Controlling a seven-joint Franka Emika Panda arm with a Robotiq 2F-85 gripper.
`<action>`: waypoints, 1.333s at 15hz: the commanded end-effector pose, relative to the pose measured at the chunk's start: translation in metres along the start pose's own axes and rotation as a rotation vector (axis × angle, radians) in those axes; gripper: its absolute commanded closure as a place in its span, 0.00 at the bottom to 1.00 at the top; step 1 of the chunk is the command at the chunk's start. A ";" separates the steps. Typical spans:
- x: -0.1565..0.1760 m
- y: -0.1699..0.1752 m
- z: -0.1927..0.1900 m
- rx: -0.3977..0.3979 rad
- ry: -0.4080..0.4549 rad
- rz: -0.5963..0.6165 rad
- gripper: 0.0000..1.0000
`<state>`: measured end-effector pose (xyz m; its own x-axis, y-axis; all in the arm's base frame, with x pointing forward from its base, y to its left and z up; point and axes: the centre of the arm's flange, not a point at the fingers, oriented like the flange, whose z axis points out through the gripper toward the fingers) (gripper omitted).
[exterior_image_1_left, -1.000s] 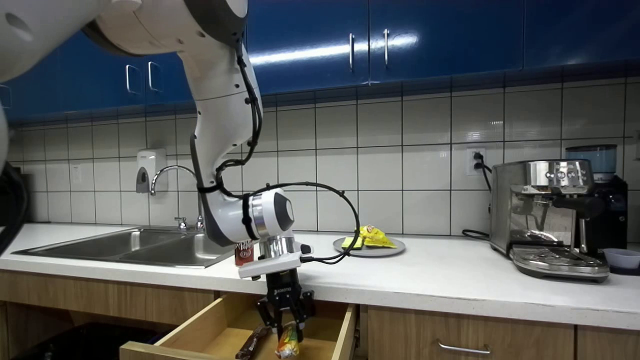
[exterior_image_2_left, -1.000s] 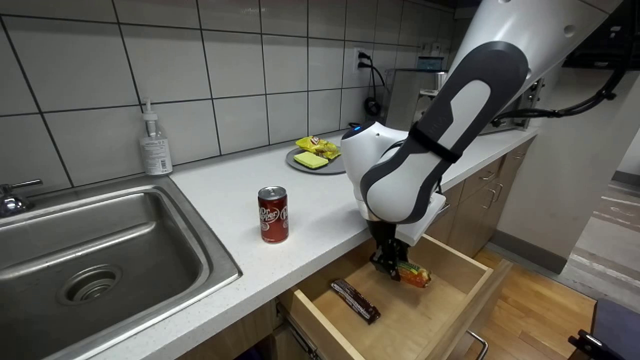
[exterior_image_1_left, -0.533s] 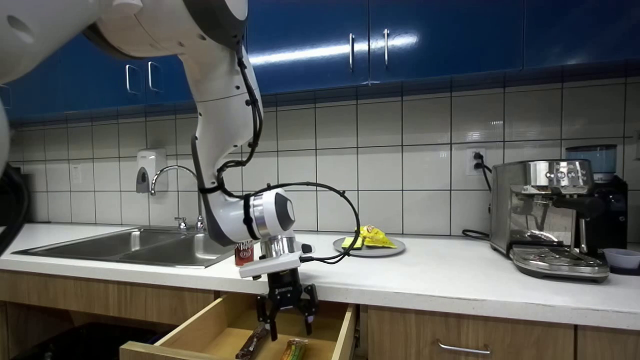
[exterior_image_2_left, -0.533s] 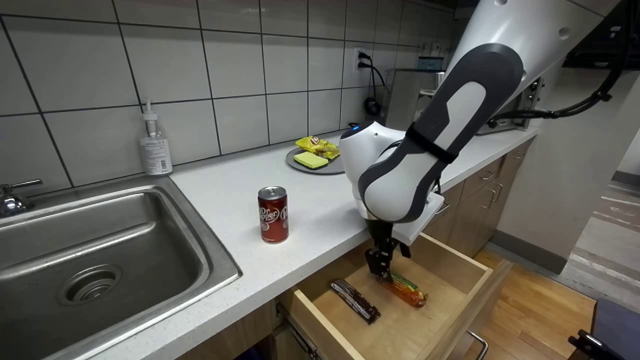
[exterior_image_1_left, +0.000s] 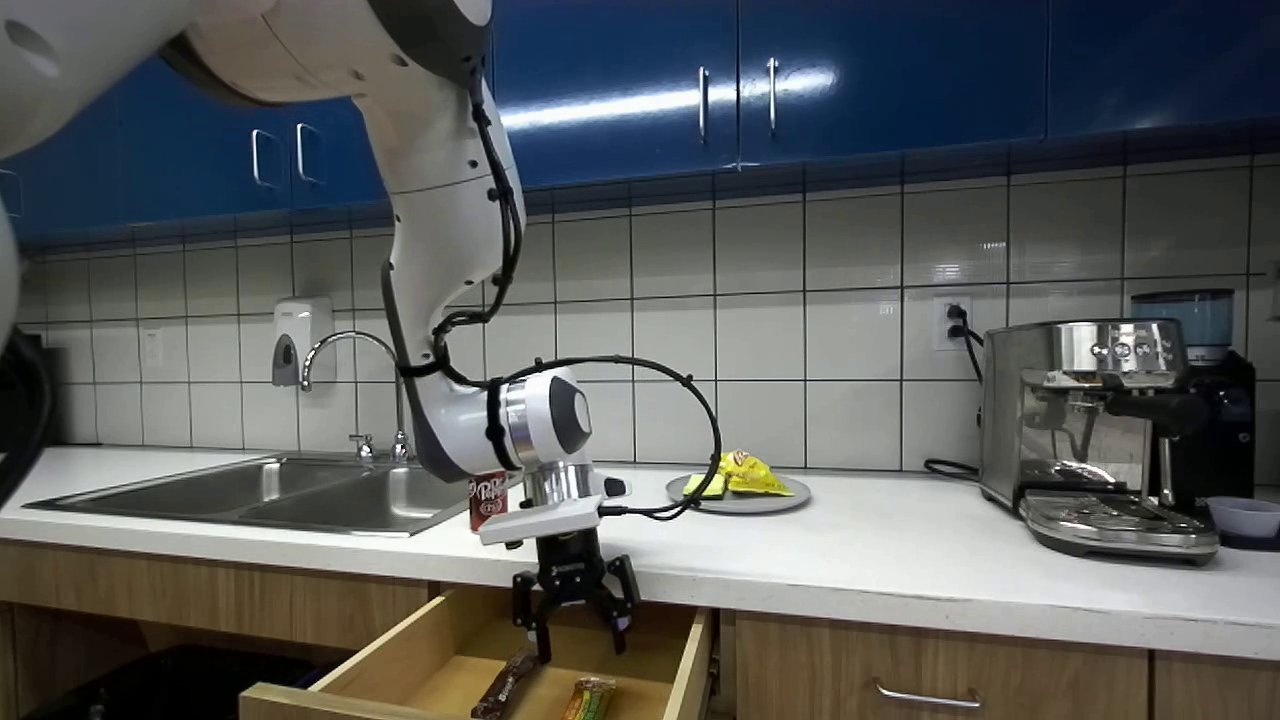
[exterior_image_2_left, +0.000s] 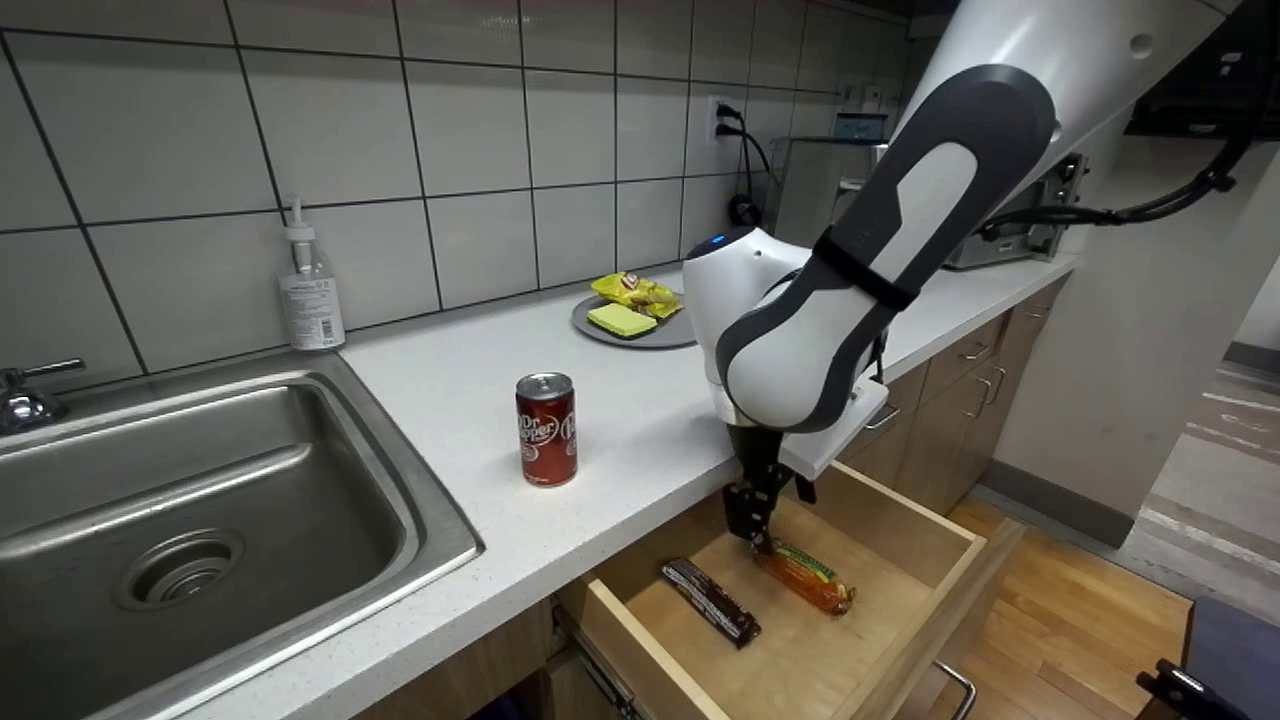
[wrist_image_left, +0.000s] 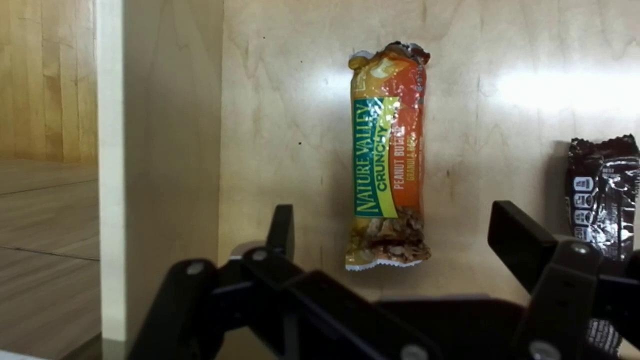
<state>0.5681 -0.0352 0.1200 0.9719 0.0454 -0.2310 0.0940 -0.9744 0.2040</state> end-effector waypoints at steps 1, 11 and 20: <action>-0.022 -0.003 -0.018 0.020 0.045 0.028 0.00; -0.074 -0.010 -0.034 0.047 0.109 0.034 0.00; -0.125 -0.010 -0.041 0.059 0.102 0.040 0.00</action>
<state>0.4796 -0.0247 0.1671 0.9887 0.0401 -0.1445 0.0622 -0.9864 0.1521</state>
